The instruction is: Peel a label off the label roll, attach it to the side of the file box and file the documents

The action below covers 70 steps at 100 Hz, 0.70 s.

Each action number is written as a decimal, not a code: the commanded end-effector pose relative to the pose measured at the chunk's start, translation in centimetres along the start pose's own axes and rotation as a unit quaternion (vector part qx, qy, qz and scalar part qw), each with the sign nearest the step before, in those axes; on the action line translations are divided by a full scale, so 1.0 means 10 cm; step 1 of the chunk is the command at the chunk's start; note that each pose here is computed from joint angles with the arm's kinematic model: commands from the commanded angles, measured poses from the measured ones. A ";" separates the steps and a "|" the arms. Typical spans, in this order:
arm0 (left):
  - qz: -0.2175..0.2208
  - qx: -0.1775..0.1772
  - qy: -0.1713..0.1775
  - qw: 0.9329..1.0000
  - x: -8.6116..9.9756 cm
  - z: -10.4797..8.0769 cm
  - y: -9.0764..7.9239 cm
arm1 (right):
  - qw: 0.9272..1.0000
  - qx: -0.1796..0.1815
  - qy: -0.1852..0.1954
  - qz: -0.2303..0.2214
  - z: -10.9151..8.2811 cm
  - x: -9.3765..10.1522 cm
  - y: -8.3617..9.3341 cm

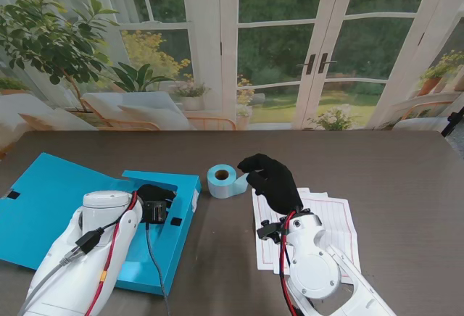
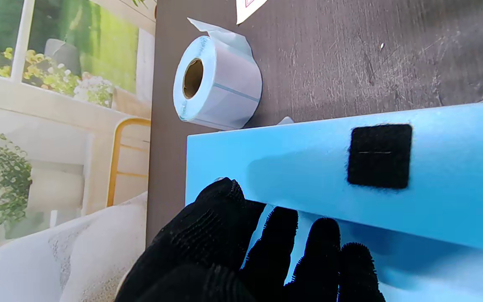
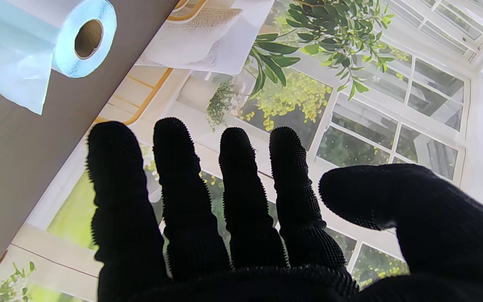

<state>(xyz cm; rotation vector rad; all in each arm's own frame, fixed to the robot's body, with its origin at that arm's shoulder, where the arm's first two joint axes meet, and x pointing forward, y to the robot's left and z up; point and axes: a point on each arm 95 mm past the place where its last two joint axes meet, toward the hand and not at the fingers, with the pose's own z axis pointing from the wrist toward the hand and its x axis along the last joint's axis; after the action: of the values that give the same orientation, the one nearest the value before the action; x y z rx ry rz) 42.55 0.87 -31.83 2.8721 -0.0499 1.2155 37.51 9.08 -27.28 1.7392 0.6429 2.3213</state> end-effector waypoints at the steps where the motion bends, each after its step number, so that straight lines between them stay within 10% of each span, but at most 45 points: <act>1: 0.005 -0.008 -0.001 1.000 0.00 0.00 0.00 | 1.000 0.006 0.000 0.006 -0.02 0.02 -0.03; 70: 0.015 0.003 0.046 0.999 0.10 -0.18 -0.16 | 1.000 0.007 -0.004 -0.007 0.00 0.00 -0.02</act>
<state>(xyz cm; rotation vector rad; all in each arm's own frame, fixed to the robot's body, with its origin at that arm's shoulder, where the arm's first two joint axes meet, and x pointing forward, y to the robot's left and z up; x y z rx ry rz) 42.17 2.43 -31.26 2.8668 -0.0731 1.2917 37.56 9.11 -27.33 1.7411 0.6480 2.3121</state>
